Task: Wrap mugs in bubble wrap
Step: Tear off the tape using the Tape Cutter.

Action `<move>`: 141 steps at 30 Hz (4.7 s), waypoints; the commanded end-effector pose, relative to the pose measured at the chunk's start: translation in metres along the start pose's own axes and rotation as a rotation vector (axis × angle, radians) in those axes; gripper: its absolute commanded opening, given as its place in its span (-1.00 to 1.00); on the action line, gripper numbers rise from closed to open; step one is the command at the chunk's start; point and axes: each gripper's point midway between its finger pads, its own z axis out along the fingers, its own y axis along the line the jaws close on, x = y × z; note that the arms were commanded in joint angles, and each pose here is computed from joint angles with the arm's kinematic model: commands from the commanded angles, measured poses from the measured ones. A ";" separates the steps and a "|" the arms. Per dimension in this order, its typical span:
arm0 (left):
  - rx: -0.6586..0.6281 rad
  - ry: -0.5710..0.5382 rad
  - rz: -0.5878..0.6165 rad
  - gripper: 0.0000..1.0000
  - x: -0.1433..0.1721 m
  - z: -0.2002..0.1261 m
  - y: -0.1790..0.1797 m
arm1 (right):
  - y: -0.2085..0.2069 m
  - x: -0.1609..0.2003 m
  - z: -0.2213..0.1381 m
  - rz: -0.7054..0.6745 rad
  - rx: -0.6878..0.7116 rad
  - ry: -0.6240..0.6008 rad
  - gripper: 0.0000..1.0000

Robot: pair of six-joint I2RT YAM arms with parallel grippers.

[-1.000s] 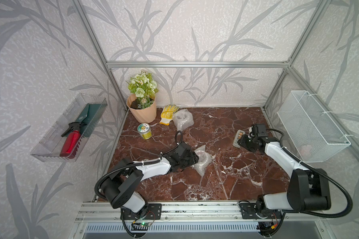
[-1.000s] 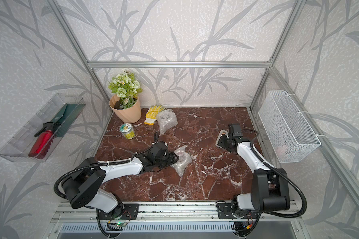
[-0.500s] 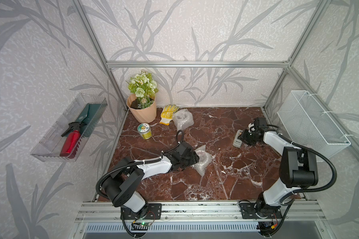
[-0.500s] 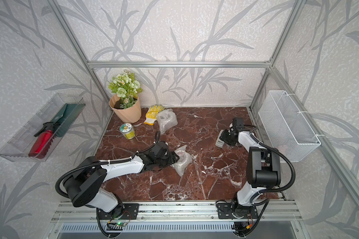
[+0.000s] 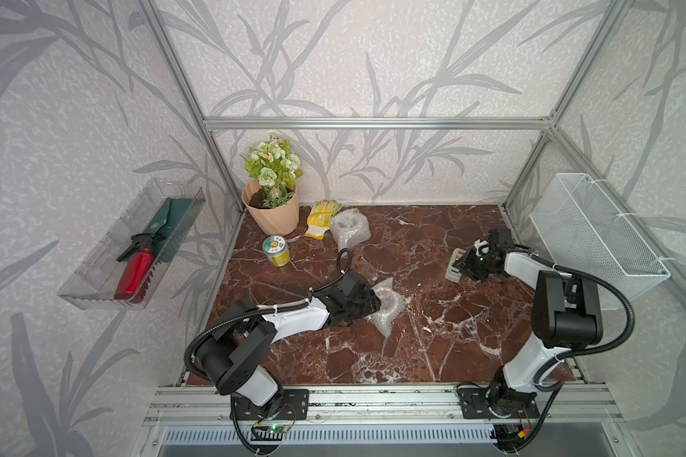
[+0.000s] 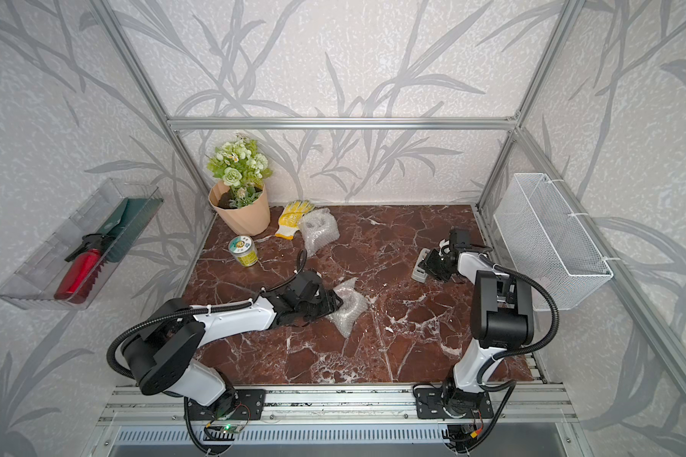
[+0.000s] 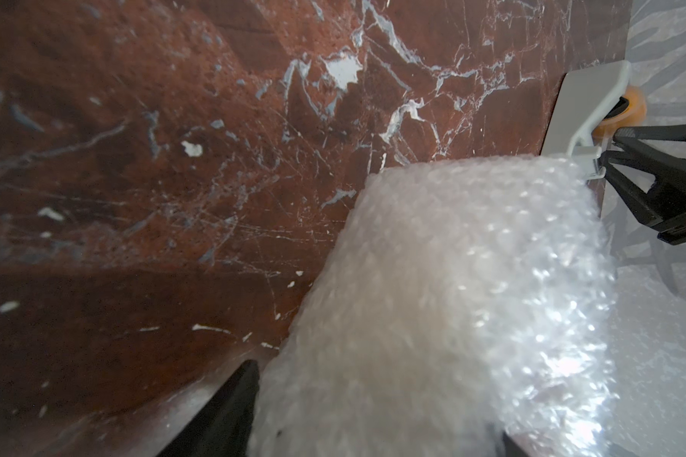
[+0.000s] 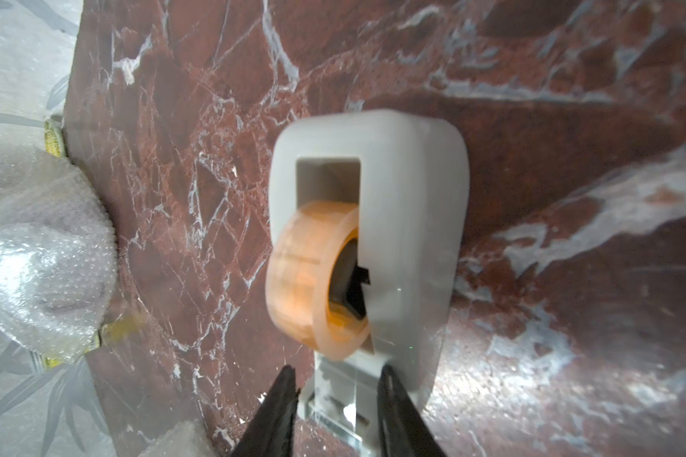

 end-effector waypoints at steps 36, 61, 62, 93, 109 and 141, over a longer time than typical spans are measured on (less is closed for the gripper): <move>-0.151 0.091 -0.009 0.36 0.026 0.004 0.042 | 0.017 -0.003 -0.003 0.137 -0.368 -0.020 -1.00; -0.182 0.110 -0.010 0.34 0.028 0.008 0.047 | 0.051 0.033 -0.051 0.052 -0.506 -0.004 -1.00; -0.184 0.110 -0.010 0.34 0.028 0.008 0.047 | 0.050 0.037 -0.052 0.052 -0.500 -0.002 -1.00; -0.190 0.116 -0.016 0.33 0.030 0.010 0.049 | -0.014 0.137 -0.013 0.083 -0.166 0.204 -1.00; -0.188 0.112 -0.016 0.33 0.029 0.009 0.049 | -0.049 0.155 -0.006 0.111 0.107 0.223 -1.00; -0.179 0.113 -0.012 0.33 0.029 0.009 0.045 | -0.082 0.171 -0.016 0.205 0.308 0.264 -1.00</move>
